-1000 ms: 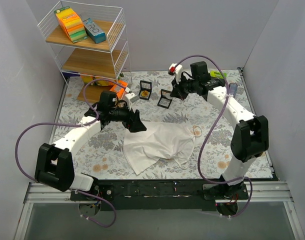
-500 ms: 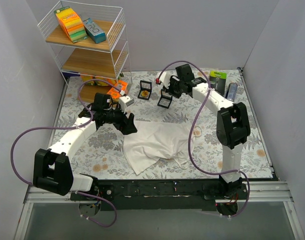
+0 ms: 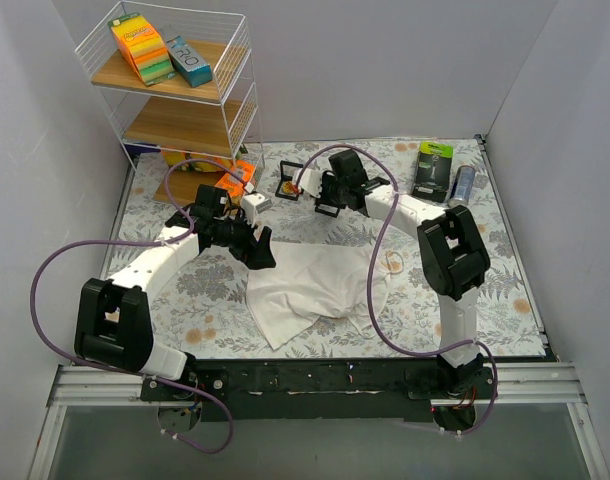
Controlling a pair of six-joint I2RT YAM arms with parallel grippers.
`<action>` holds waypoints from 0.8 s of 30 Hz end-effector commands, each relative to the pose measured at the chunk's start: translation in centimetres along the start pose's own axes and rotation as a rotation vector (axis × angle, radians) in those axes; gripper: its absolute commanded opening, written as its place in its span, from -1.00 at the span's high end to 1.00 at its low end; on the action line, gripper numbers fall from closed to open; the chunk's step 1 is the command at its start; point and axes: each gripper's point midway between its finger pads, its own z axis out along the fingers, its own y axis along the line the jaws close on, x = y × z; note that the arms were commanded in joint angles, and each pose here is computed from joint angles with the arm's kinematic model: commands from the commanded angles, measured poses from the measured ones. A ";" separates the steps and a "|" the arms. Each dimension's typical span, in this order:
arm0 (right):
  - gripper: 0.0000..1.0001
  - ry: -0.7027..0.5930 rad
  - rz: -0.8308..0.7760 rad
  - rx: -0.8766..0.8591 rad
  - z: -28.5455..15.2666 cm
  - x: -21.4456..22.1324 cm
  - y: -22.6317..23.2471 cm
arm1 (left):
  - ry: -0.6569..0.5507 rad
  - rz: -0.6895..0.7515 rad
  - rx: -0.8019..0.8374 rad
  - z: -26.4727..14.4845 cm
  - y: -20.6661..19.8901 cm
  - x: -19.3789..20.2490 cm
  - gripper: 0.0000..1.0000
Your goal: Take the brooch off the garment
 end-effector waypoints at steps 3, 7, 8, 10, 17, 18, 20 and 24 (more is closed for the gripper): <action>0.97 0.037 -0.047 0.143 2.1 0.3 -3.7 | -0.025 0.014 -0.012 -0.8 0.1 -1.4 -0.54; 0.97 0.070 -0.066 0.126 3.6 1.2 -3.3 | -0.021 0.012 -0.021 -0.8 0.2 -1.3 -0.54; 0.97 0.073 -0.070 0.122 3.8 1.4 -3.2 | -0.021 0.012 -0.027 -0.7 0.3 -1.2 -0.54; 0.97 0.085 -0.083 0.119 4.2 1.8 -3.1 | -0.017 0.010 -0.031 -0.7 0.4 -1.2 -0.54; 0.93 0.138 -0.094 0.070 4.3 3.1 -1.9 | -0.016 0.009 -0.029 -0.5 0.6 -1.4 -0.54; 0.87 0.143 -0.094 0.066 4.2 3.2 -1.8 | -0.015 0.005 -0.025 -0.4 0.7 -1.3 -0.54; 0.71 0.156 -0.076 0.056 3.8 3.3 -1.7 | -0.018 0.004 -0.021 -0.3 0.7 -1.5 -0.54; 0.50 0.151 -0.039 0.058 2.8 2.5 -2.2 | -0.026 0.002 -0.012 -0.1 0.7 -1.8 -0.54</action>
